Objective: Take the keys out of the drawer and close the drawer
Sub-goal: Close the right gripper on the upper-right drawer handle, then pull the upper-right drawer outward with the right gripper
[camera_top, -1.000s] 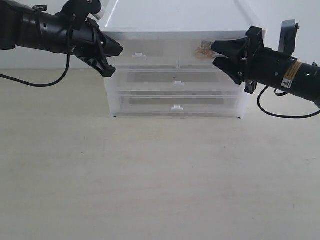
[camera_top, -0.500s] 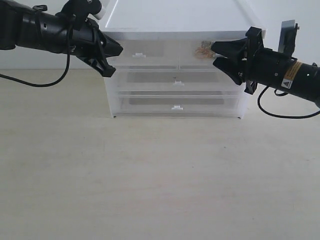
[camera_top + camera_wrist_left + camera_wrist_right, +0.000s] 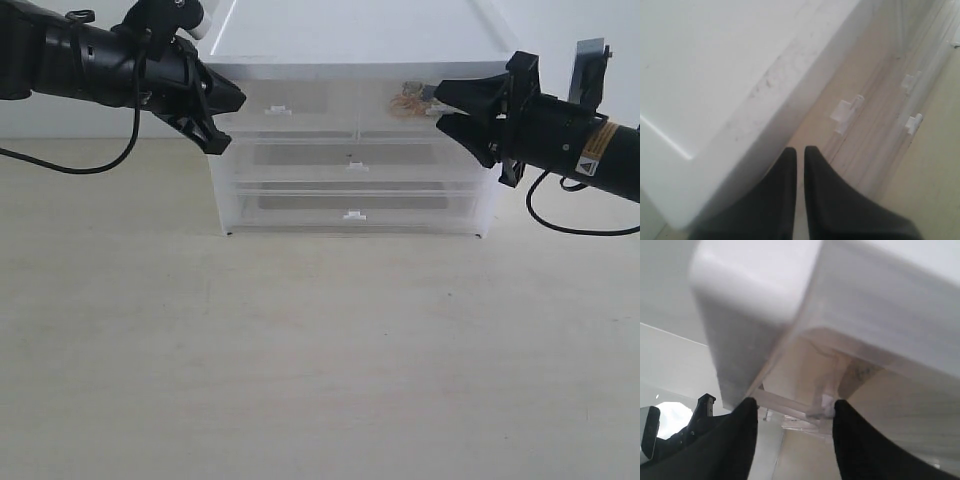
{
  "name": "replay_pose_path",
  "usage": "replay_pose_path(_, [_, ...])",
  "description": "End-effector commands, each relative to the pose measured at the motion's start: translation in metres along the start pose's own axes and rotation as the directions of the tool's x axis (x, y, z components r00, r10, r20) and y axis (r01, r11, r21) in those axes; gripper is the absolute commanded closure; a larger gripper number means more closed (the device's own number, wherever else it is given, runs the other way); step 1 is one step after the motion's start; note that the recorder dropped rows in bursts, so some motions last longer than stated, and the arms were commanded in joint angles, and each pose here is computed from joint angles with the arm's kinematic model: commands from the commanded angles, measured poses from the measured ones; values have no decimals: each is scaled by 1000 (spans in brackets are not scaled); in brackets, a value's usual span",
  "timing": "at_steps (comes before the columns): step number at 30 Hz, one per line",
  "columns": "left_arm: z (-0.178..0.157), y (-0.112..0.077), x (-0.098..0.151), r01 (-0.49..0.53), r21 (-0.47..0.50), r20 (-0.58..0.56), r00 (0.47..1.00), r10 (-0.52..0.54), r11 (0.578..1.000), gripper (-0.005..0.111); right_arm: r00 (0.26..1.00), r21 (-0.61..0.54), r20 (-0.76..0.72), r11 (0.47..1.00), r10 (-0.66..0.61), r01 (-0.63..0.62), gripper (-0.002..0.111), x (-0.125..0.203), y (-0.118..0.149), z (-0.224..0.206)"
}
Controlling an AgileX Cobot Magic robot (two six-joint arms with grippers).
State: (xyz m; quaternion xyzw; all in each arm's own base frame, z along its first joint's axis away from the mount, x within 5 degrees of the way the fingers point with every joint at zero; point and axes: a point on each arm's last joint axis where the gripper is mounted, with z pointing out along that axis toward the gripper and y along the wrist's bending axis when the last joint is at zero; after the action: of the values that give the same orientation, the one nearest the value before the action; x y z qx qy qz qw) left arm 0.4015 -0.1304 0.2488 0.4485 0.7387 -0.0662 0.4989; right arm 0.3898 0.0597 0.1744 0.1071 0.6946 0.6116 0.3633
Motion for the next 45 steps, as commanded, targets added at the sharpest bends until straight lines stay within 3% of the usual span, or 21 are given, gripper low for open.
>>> replay_pose_path(1, [-4,9,-6,26,-79,8,1000,-25,997,103,999,13,42,1000,-29,29,65,-7,0,0])
replay_pose_path(3, [-4,9,-6,26,-79,8,1000,-25,997,103,998,24,49,999,-36,34,71,-7,-1,0])
replay_pose_path(9, [-4,9,-6,26,-79,8,1000,-25,997,103,997,14,67,999,-37,36,108,-9,0,0])
replay_pose_path(23, [-4,11,-5,26,-95,1,1000,-26,995,103,998,-31,44,998,-48,49,109,-7,4,0])
replay_pose_path(31, [-4,11,-5,26,-95,1,1000,-26,995,103,1000,1,6,1000,-25,25,109,7,-4,-7])
replay_pose_path(45, [-4,11,-5,26,-95,1,1000,-26,995,103,998,-2,-12,998,-64,64,109,25,28,-28])
